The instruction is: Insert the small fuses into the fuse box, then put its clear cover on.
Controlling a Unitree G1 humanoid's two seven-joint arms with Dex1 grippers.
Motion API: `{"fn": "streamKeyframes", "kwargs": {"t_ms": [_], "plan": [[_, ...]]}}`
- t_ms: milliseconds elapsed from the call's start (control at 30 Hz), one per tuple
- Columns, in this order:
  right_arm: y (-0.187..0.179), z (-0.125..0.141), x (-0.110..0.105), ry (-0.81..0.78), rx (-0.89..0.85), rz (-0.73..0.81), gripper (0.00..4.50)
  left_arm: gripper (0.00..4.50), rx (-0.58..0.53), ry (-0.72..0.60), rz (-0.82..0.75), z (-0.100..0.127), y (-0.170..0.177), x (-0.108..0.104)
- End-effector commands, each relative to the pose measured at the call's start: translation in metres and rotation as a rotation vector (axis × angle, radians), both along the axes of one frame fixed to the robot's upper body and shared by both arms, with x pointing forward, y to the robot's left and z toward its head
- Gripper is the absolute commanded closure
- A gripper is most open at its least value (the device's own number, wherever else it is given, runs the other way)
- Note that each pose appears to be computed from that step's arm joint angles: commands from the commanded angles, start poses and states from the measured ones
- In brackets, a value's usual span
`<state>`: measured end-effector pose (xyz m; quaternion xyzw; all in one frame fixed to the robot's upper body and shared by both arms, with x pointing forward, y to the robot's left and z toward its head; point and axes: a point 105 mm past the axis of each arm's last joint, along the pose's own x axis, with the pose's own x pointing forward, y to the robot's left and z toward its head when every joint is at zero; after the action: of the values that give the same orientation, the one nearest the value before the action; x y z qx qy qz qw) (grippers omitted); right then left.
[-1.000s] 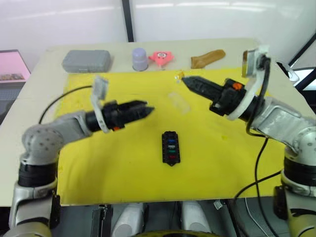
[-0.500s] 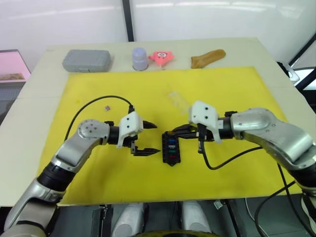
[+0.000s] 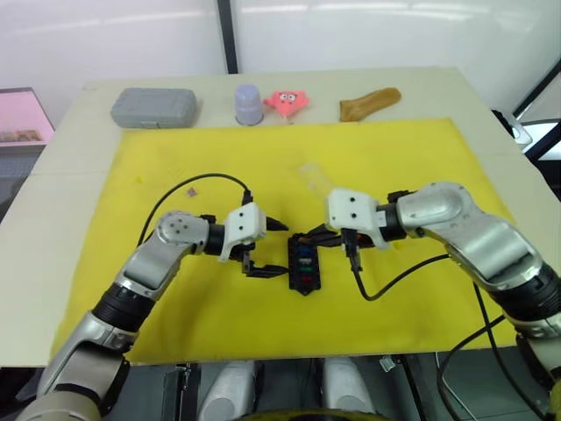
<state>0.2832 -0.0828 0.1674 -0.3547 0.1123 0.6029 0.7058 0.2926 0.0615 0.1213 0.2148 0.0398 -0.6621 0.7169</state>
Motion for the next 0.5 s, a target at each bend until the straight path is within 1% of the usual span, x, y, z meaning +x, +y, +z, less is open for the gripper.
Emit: {"fn": "streamKeyframes", "kwargs": {"t_ms": [33,333,500], "plan": [[-0.0009,0.0066,0.002,-0.031,0.008,0.003,4.5,0.02,-0.009,-0.027,-0.013,0.0059,-0.0013,-0.0022],[-0.0026,-0.0013,0.0012,-0.016,-0.013,-0.003,4.5,0.02,-0.005,-0.044,-0.025,0.0092,-0.0049,-0.004],[-0.0023,-0.002,0.0042,-0.021,-0.01,-0.011,4.5,0.02,0.001,-0.051,-0.029,0.0096,-0.0053,-0.0035]]}}
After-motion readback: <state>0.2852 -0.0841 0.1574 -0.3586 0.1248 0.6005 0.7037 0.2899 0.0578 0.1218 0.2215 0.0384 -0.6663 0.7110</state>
